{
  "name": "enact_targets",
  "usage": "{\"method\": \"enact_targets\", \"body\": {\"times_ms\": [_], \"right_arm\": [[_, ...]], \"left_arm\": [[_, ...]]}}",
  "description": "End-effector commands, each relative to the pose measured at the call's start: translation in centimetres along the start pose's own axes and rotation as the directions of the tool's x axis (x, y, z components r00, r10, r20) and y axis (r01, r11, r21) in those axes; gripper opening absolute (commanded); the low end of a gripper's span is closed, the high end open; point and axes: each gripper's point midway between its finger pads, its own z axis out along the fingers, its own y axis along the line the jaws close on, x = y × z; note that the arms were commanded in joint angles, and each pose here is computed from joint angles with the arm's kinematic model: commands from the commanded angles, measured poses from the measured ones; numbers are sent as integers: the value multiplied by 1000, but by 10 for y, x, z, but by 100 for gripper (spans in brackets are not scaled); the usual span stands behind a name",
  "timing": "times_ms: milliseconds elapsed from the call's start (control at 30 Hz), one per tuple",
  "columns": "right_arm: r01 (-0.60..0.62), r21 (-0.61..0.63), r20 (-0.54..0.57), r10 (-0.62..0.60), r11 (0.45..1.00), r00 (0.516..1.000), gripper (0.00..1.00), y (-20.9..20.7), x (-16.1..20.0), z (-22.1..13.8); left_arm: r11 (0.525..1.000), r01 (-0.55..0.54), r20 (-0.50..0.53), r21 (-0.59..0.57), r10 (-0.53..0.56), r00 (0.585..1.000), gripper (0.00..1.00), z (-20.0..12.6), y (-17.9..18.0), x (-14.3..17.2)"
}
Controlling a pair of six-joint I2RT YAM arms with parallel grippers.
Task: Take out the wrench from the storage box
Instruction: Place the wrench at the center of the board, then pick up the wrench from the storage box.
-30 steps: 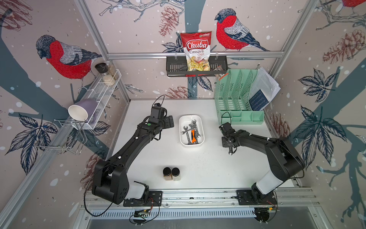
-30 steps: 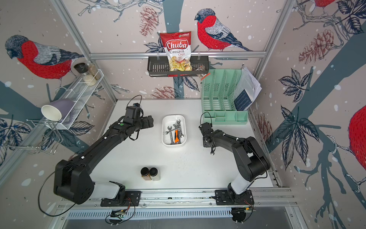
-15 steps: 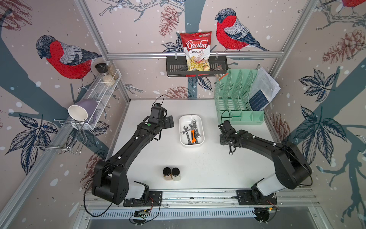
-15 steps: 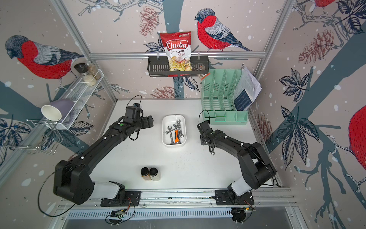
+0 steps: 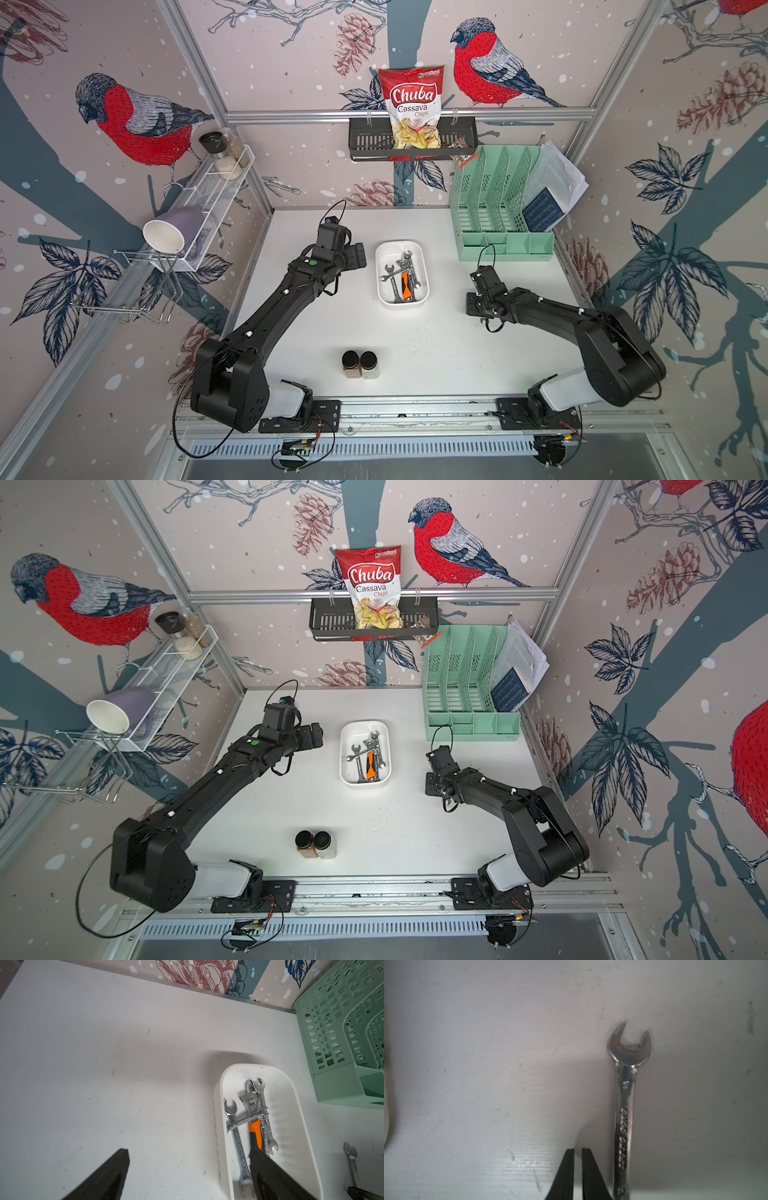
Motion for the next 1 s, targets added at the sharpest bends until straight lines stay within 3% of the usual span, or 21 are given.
{"method": "enact_targets", "body": {"times_ms": [0, 400, 567, 667, 833, 967], "right_arm": [[-25, 9, 12, 25, 1000, 1000, 15, -7, -2, 0], [-55, 24, 20, 54, 998, 998, 15, -23, -7, -6], [-27, -43, 77, 30, 999, 997, 18, -2, -27, -30], [43, -122, 141, -26, 992, 990, 23, 29, -48, -53], [289, -194, 215, -247, 937, 945, 34, 93, -81, -70], [513, -260, 270, -449, 818, 852, 37, 158, -94, -65]], "left_arm": [[1000, 4, 24, 3, -4, 1000, 94, -1, -2, -5], [1000, 3, 30, -3, -3, 1000, 94, -3, -3, -6], [1000, 5, 29, -6, -5, 1000, 94, -2, -4, -5], [1000, 10, 19, -10, -10, 1000, 94, -1, -3, -3], [1000, 4, 14, -31, -4, 1000, 95, 1, 0, -3], [1000, 10, -4, -24, -10, 1000, 95, 5, -1, 1]]}}
